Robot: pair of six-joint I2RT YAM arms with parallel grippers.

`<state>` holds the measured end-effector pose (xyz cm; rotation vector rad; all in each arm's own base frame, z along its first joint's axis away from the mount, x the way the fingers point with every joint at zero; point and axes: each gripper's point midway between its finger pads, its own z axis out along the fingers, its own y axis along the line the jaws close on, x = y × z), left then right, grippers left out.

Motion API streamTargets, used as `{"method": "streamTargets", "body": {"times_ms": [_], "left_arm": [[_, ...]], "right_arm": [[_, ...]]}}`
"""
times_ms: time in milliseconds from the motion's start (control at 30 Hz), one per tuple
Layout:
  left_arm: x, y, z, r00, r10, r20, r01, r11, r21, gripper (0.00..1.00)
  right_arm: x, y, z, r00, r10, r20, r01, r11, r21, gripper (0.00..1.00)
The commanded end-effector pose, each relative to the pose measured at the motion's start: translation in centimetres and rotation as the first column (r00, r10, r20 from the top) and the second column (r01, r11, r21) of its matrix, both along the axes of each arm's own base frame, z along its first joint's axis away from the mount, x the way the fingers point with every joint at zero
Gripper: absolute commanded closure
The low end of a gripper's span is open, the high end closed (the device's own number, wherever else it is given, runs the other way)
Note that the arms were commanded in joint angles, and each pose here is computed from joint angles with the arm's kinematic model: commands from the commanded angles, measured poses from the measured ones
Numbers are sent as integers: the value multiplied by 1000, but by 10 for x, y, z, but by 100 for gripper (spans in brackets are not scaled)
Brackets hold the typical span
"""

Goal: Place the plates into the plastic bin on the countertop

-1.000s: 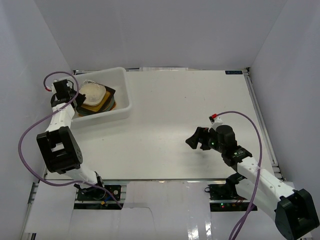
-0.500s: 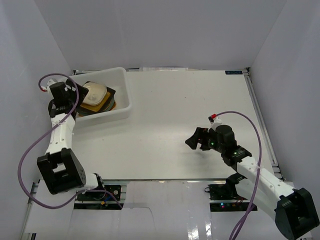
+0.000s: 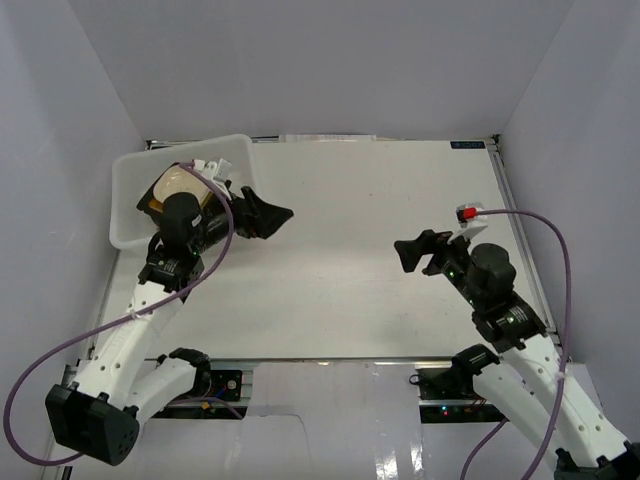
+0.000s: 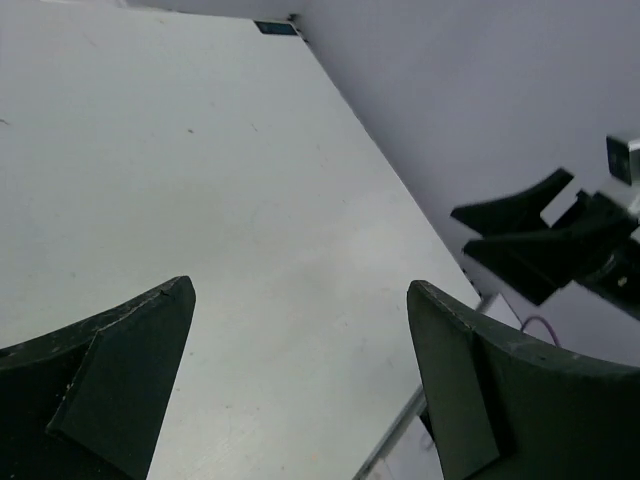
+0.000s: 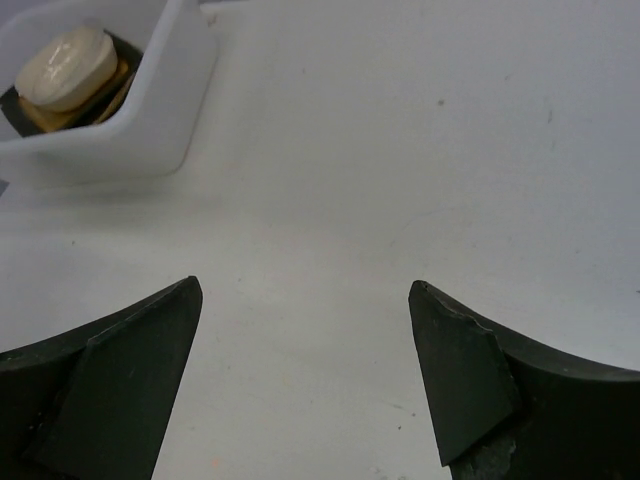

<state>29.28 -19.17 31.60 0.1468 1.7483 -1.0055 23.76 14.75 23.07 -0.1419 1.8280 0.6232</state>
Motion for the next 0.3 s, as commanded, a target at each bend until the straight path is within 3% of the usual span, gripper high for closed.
{"method": "streamTargets", "body": {"times_ms": [0,133,267], "left_arm": [[-43,-14,8,979,-178,98,177,984,15,2],[-62,-9,-6,976,-191,108,188,981,38,2],[-61,3,-15,989,-117,96,111,992,64,2]], "right_arm": [[-1,-38,32,978,-157,137,162,986,-25,10],[-4,-55,27,957,-244,157,246,969,10,10],[-4,-58,12,955,-278,107,277,961,20,10]]}}
